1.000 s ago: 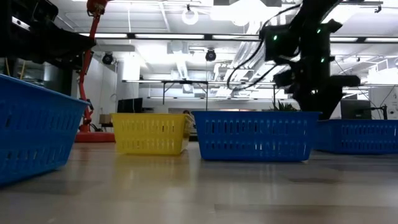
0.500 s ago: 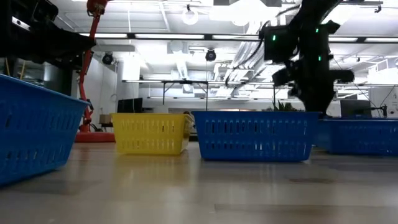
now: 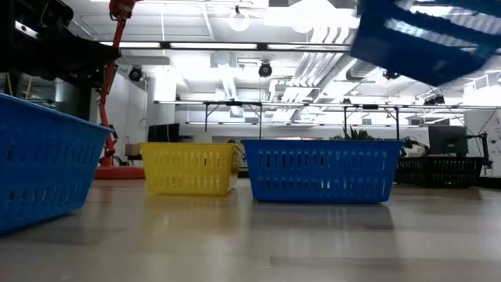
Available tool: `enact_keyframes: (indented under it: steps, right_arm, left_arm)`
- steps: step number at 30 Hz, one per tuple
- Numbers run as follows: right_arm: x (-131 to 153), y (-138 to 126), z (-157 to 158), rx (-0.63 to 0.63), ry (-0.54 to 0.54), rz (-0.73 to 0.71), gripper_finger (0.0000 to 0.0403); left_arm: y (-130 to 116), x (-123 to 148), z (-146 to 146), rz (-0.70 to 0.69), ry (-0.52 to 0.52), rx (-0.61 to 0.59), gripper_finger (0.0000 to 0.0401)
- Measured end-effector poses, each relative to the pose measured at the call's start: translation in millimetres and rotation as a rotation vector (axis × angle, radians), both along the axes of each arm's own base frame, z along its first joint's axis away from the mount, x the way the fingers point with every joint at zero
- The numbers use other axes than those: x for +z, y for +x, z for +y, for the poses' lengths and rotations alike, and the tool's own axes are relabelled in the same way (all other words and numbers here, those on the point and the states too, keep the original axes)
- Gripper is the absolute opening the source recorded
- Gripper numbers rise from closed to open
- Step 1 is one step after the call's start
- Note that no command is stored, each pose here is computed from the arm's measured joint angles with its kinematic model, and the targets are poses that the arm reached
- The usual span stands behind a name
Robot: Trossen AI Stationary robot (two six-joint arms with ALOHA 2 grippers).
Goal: Stack baskets by color
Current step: Stack the right blue bin on the middle blue bin
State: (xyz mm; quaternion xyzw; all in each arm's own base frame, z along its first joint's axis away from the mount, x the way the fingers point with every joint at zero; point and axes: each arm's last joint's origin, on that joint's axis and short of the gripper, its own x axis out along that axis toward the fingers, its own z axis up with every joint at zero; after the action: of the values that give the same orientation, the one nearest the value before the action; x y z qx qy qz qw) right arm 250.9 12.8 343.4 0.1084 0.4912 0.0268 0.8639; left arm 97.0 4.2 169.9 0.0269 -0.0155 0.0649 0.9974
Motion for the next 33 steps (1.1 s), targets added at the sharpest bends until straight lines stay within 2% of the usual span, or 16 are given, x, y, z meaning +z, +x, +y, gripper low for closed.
enact_keyframes:
  steps: [6, 11, 15, 22, 28, 33]
  right_arm:
    - [-1, 61, 12, 0.056, -0.089, -0.008, 0.0001]
    - [-23, 110, 13, 0.137, -0.096, -0.017, 0.0001]
    - [-49, 133, 13, 0.169, -0.107, 0.038, 0.0000]
    - [-76, 132, 13, 0.193, -0.099, 0.182, 0.0000]
    - [-78, 125, 12, 0.206, -0.099, 0.263, 0.0000]
    - [-79, 121, 13, 0.265, -0.121, 0.290, 0.0000]
  left_arm:
    - [0, 0, 0, 0.000, 0.000, 0.000, 0.0001]
    - [0, 0, 0, 0.000, 0.000, 0.000, 0.0001]
    - [0, 0, 0, 0.000, 0.000, -0.001, 0.0001]
    - [0, 0, 0, 0.000, 0.000, 0.000, 0.0001]
    - [0, 0, 0, 0.000, 0.000, 0.000, 0.0001]
    - [0, 0, 0, 0.000, 0.000, 0.000, 0.0001]
